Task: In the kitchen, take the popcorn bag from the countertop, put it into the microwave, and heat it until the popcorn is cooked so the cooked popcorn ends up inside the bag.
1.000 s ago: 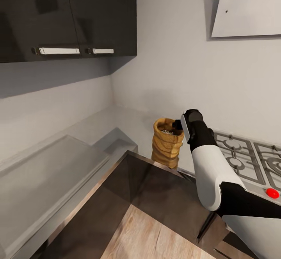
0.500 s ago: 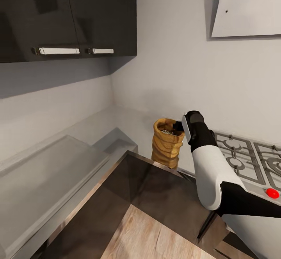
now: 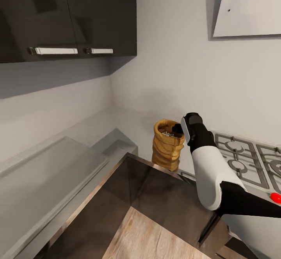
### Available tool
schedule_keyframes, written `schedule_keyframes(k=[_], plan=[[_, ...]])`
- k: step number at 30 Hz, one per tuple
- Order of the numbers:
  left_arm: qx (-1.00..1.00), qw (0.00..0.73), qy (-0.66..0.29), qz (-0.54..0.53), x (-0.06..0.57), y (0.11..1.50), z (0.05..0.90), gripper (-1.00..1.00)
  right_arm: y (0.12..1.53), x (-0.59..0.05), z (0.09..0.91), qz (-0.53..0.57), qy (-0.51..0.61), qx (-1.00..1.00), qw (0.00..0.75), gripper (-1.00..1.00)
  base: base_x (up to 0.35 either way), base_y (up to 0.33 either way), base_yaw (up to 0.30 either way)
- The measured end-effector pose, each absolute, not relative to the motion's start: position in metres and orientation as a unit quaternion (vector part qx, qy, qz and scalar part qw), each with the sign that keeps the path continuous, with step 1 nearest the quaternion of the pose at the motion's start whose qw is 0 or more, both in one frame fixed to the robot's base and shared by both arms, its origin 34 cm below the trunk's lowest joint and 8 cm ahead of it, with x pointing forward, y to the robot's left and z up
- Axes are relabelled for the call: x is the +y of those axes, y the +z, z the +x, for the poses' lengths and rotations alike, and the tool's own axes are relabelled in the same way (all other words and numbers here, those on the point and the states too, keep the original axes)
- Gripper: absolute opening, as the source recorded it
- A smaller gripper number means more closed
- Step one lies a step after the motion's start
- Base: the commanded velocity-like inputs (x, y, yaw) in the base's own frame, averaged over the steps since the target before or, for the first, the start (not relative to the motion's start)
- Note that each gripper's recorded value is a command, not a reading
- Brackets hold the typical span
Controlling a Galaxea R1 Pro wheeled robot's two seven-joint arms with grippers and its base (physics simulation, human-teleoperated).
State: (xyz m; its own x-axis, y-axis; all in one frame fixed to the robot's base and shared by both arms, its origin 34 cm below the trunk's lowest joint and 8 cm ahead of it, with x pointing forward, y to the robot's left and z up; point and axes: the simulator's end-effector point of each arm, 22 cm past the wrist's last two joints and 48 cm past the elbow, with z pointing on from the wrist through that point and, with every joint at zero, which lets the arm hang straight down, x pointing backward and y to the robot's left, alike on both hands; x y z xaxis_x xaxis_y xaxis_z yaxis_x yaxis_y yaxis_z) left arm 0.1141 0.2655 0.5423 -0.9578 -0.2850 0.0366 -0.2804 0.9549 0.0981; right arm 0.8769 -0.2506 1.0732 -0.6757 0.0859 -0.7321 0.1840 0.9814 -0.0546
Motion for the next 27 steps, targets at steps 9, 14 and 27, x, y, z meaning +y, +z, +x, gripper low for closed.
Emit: schedule_keyframes(k=[9,14,27], plan=[[-0.988,0.025,-0.046,0.143,0.266,0.542,0.114,1.00,1.069,-0.253,0.875,0.082,-0.057,0.915,0.392,1.00,0.001,0.000,0.000],[-0.988,0.025,-0.046,0.143,0.266,0.542,0.114,1.00,1.052,-0.254,0.869,0.081,-0.059,0.919,0.381,1.00,0.000,0.000,0.000],[-0.988,0.025,-0.046,0.143,0.266,0.542,0.114,1.00,1.038,-0.252,0.863,0.080,-0.056,0.924,0.370,1.00,0.000,0.000,0.000]])
